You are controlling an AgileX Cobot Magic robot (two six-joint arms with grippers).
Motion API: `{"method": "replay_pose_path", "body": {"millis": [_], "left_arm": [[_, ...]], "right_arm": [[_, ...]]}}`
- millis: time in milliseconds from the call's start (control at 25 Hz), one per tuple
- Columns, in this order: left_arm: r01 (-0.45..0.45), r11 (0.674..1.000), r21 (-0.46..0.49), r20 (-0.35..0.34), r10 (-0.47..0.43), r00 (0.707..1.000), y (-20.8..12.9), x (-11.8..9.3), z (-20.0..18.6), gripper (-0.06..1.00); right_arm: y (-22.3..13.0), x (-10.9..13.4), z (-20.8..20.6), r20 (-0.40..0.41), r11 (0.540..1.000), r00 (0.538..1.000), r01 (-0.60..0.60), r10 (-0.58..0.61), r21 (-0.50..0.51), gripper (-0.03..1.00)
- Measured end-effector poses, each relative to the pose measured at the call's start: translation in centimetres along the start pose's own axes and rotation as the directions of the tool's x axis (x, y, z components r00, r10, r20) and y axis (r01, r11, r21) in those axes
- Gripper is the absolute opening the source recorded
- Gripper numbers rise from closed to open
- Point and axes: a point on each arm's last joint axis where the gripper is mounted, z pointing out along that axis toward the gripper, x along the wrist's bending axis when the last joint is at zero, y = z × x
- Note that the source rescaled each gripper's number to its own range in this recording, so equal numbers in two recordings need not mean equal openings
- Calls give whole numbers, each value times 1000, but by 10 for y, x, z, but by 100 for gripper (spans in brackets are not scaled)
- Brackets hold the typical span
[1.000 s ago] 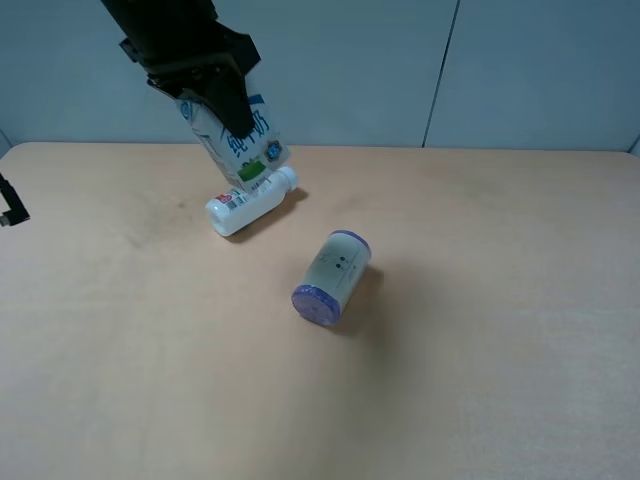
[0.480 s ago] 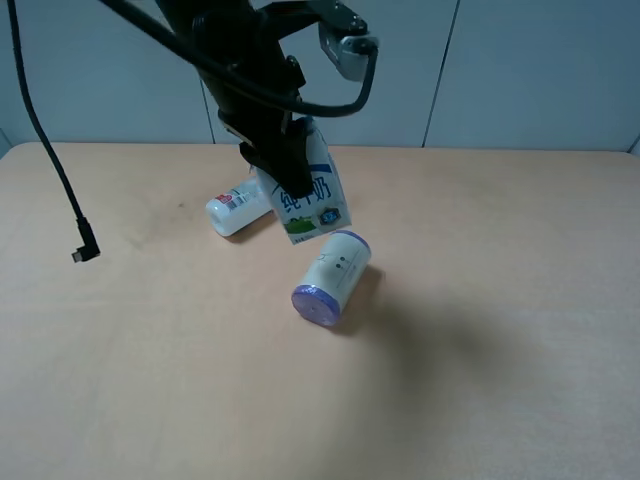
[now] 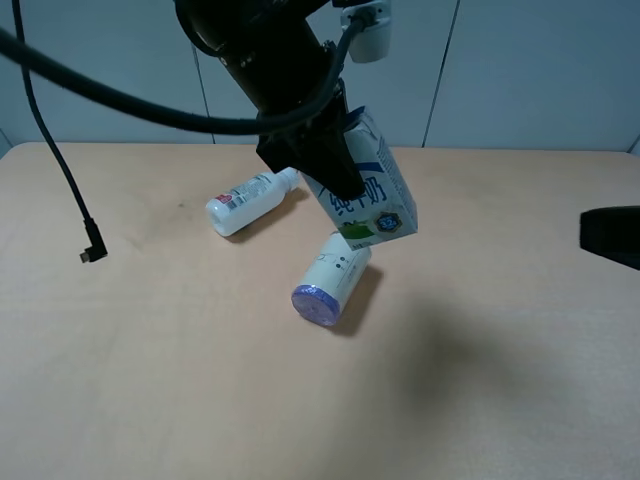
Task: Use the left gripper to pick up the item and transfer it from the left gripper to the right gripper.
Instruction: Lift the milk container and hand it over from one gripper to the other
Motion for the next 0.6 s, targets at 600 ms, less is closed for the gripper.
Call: {"method": "replay_pose_path", "body": {"millis": [600], "left_arm": [[-129, 992, -11, 2, 129, 992, 1, 0, 0, 0]], "right_arm": [[25, 23, 107, -208, 950, 933, 310, -294, 45, 100]]}}
